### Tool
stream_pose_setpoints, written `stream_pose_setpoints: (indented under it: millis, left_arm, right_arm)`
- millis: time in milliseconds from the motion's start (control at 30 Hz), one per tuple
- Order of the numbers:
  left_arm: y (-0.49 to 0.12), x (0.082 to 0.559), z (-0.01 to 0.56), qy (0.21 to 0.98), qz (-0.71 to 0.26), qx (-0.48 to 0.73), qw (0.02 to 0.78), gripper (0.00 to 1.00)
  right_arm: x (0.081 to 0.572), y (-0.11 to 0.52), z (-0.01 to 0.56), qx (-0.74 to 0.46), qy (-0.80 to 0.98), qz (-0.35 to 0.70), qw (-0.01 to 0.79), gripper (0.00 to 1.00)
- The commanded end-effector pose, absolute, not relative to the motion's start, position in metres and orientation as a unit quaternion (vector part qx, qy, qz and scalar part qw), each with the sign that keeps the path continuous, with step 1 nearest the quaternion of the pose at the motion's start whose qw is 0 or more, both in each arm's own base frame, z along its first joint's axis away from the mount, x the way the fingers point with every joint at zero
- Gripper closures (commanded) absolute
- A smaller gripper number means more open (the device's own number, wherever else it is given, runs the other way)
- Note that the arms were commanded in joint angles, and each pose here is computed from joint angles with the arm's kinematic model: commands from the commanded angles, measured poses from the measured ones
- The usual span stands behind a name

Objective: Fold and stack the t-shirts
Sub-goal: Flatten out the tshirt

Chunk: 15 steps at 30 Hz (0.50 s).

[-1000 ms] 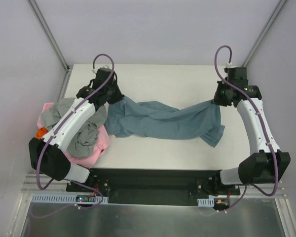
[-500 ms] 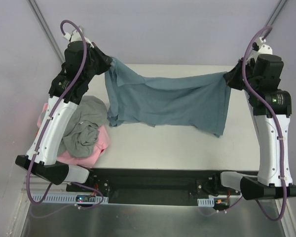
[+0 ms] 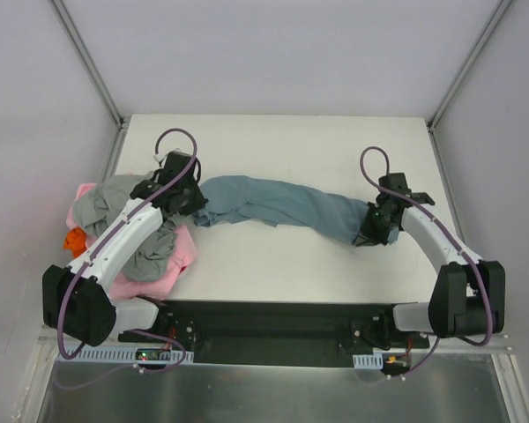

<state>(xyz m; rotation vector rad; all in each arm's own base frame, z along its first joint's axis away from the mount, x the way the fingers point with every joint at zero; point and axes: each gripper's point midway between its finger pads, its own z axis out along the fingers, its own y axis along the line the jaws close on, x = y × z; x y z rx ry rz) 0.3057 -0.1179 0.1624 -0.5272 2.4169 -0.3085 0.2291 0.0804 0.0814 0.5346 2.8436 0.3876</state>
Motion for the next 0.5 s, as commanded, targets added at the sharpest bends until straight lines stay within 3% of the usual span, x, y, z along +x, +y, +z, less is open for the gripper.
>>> stream_pose_setpoints:
  millis: [0, 100, 200, 333, 467]
  left_arm:
    - [-0.11, 0.31, 0.159, 0.91, -0.104, -0.226, 0.33, 1.0]
    - [-0.11, 0.311, 0.154, 0.914, -0.1, -0.222, 0.325, 1.0]
    - [-0.11, 0.313, 0.155, 0.914, -0.098, -0.219, 0.327, 1.0]
    - [-0.11, 0.312, 0.157, 0.914, -0.098, -0.215, 0.33, 1.0]
    - [-0.11, 0.311, 0.157, 0.914, -0.1, -0.213, 0.33, 1.0]
  right_arm:
    - [0.247, 0.087, 0.069, 0.201, 0.964, 0.139, 0.107, 0.99]
    - [0.251, 0.096, 0.062, 0.193, 0.965, 0.158, 0.085, 0.97]
    - [0.254, 0.095, 0.064, 0.191, 0.966, 0.15, 0.087, 0.81]
    - [0.244, 0.089, 0.064, 0.189, 0.97, 0.13, 0.076, 0.49]
    - [0.225, 0.082, 0.062, 0.188, 0.974, 0.113, 0.063, 0.33]
